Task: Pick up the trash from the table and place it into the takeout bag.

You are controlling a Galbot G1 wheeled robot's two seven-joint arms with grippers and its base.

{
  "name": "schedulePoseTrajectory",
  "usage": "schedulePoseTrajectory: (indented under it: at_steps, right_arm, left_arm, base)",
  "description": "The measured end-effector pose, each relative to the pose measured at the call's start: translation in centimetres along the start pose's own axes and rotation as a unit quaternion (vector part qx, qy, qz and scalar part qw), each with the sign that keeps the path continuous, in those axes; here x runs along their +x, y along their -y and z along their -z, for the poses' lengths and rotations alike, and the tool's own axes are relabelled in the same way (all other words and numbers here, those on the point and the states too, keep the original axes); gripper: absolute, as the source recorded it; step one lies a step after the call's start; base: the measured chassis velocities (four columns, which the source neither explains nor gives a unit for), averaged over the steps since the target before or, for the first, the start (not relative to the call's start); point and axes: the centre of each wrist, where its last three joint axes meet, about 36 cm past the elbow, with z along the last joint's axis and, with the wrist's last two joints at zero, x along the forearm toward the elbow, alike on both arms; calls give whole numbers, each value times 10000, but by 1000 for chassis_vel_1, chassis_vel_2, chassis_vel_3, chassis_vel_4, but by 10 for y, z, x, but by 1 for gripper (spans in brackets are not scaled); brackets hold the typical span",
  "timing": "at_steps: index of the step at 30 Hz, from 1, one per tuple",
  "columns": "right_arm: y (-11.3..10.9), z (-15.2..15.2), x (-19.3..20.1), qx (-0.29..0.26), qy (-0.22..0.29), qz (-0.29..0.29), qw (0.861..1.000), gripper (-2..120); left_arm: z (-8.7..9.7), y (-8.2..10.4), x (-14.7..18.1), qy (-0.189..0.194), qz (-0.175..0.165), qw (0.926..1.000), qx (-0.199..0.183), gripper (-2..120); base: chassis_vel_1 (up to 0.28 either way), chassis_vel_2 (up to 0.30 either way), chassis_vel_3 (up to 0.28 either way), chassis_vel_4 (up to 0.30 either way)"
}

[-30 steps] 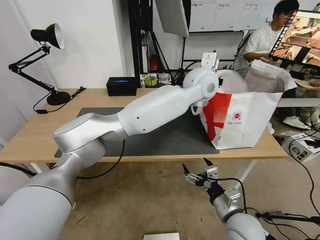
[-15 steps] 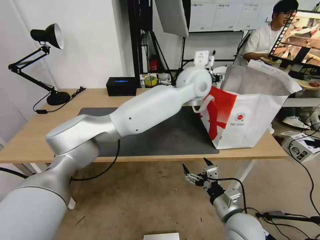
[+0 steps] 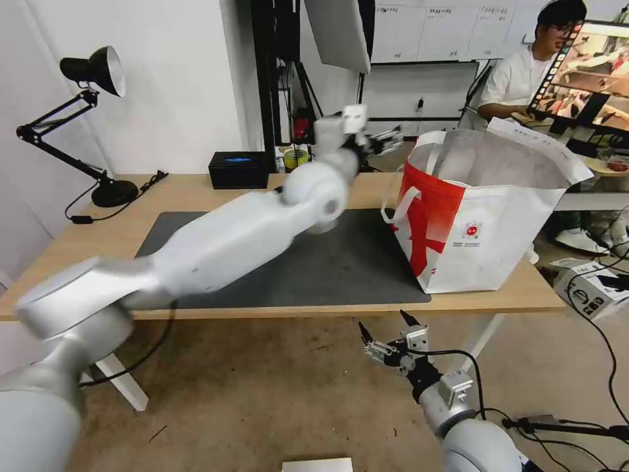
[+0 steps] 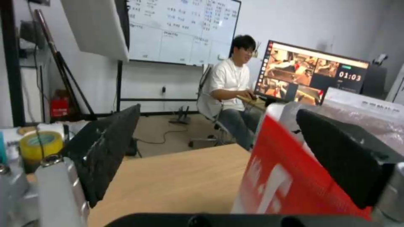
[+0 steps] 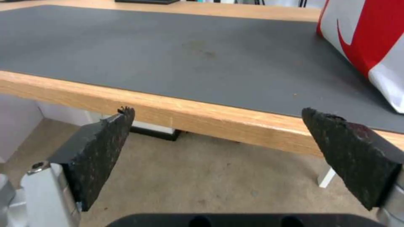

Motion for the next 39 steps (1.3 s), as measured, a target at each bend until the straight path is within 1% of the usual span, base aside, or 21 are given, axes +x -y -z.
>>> schedulePoseTrajectory:
  at_steps: [1,2,3,5,6,7,9,10,13,14,15,18,22,25,27,33,35,36,37,38,39]
  right_arm:
    - [0,0,0,0,0,0,10000,100]
    - [0,0,0,0,0,0,10000,100]
    - [0,0,0,0,0,0,10000,100]
    - [0,0,0,0,0,0,10000,100]
    - [0,0,0,0,0,0,10000,100]
    - [0,0,0,0,1,1,10000,100]
    - [0,0,0,1,0,0,10000,100]
    - [0,0,0,1,0,0,10000,100]
    - [0,0,0,0,0,0,10000,100]
    - [0,0,0,0,0,0,10000,100]
    - [0,0,0,1,0,0,10000,100]
    - [0,0,0,0,0,0,10000,100]
    - [0,0,0,0,0,0,10000,100]
    - [0,0,0,0,0,1,10000,100]
    - [0,0,0,0,0,0,10000,100]
    - [0,0,0,0,0,1,10000,100]
    - [0,0,0,0,0,0,10000,100]
    - [0,0,0,0,-1,0,10000,100]
    - [0,0,0,0,-1,0,10000,100]
    - [0,0,0,0,0,0,10000,100]
    - [0,0,0,0,0,-1,10000,100]
  left_arm:
    - [-7,-12,10,37,-11,10000,59,100]
    - [-7,-12,10,37,-11,10000,59,100]
    - [-12,-22,20,47,15,9999,99,100]
    - [-30,-75,71,93,298,9993,186,100]
    - [-30,-75,71,93,298,9993,186,100]
    - [-31,-96,96,239,419,9987,183,100]
    - [-40,-119,138,351,583,9974,242,100]
    - [-40,-119,138,351,583,9974,242,100]
    - [-56,-140,191,346,753,9964,205,100]
    - [-56,-140,191,346,753,9964,205,100]
    - [-59,-148,209,377,848,9956,128,100]
    - [-63,-150,228,410,909,9950,-1,100]
    - [-62,-142,245,542,919,9943,-22,100]
    - [-72,-133,259,569,937,9940,-25,100]
    - [-74,-132,265,578,977,9935,-34,100]
    - [-77,-139,301,725,1239,9888,-410,100]
    - [-90,-136,341,612,1536,9843,-620,100]
    - [-102,-131,368,497,1725,9820,-594,100]
    - [-102,-131,368,497,1725,9820,-594,100]
    - [-117,-127,396,428,1930,9785,-594,100]
    - [-126,-124,412,371,2060,9762,-568,100]
  base:
    - [0,0,0,0]
    - [0,0,0,0]
    - [0,0,0,0]
    - [0,0,0,0]
    - [0,0,0,0]
    - [0,0,0,0]
    - [0,0,0,0]
    - [0,0,0,0]
    - [0,0,0,0]
    - [0,0,0,0]
    - [0,0,0,0]
    - [0,0,0,0]
    - [0,0,0,0]
    - [0,0,0,0]
    - [0,0,0,0]
    - [0,0,0,0]
    - [0,0,0,0]
    - [0,0,0,0]
    - [0,0,0,0]
    - [0,0,0,0]
    - [0,0,0,0]
